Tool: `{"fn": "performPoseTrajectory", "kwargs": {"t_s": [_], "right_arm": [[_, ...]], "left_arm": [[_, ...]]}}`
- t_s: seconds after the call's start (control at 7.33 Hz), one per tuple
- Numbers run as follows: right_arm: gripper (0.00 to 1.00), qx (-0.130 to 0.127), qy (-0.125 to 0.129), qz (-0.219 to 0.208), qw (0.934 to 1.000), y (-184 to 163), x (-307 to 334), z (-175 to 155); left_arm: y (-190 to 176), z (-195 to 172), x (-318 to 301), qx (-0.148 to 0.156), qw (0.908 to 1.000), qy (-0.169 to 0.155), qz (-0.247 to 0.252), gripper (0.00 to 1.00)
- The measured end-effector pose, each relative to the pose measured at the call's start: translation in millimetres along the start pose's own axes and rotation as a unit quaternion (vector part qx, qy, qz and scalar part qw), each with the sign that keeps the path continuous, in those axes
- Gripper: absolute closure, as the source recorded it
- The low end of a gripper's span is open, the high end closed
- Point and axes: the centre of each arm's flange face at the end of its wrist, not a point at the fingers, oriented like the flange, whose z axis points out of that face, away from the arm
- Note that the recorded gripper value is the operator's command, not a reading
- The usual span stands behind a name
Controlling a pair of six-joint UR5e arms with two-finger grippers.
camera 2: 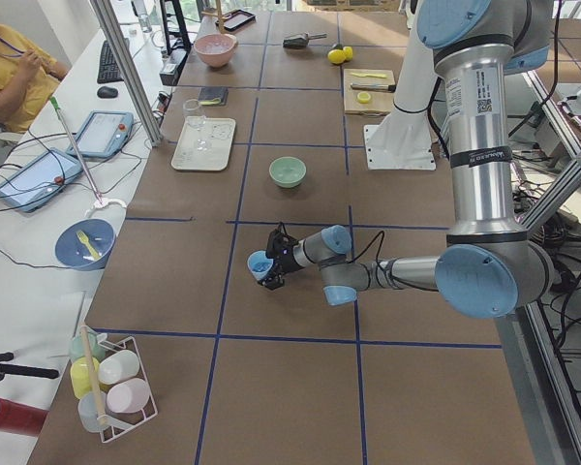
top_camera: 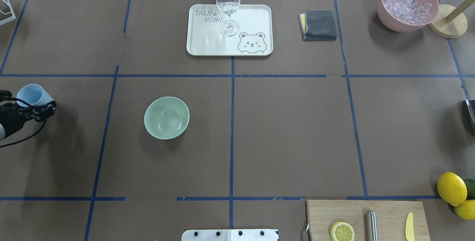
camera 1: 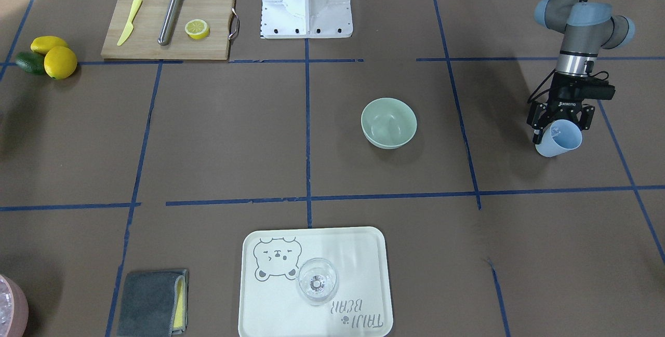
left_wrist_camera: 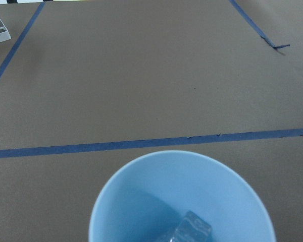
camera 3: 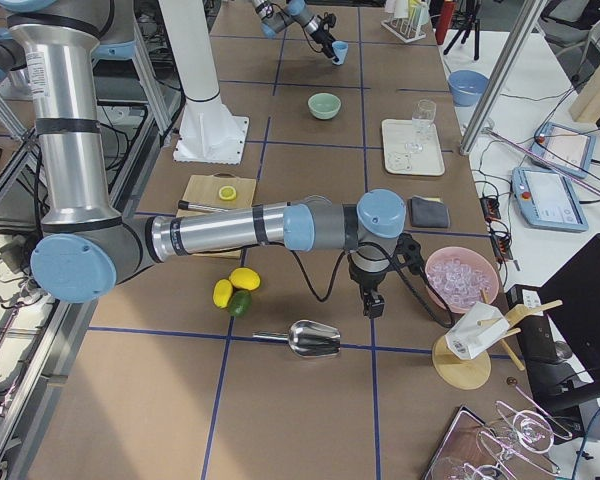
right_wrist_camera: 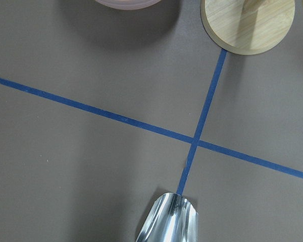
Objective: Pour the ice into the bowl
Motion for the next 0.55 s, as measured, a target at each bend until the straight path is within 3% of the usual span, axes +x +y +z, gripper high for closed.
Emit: {"fn": "performPoseTrajectory", "kwargs": {"t_s": [0.41,0.55], "right_arm": [[0.0,0.001,0.0,0.0,1.0,0,0,-1],[0.0,0.001,0.0,0.0,1.0,0,1,-1]], "left_arm": [[-11,-9,10,0.008,0.9998,0.014,0.009,1.0],[-20,-17,21,0.017,0.9987,0.026,0.042,1.0]]}}
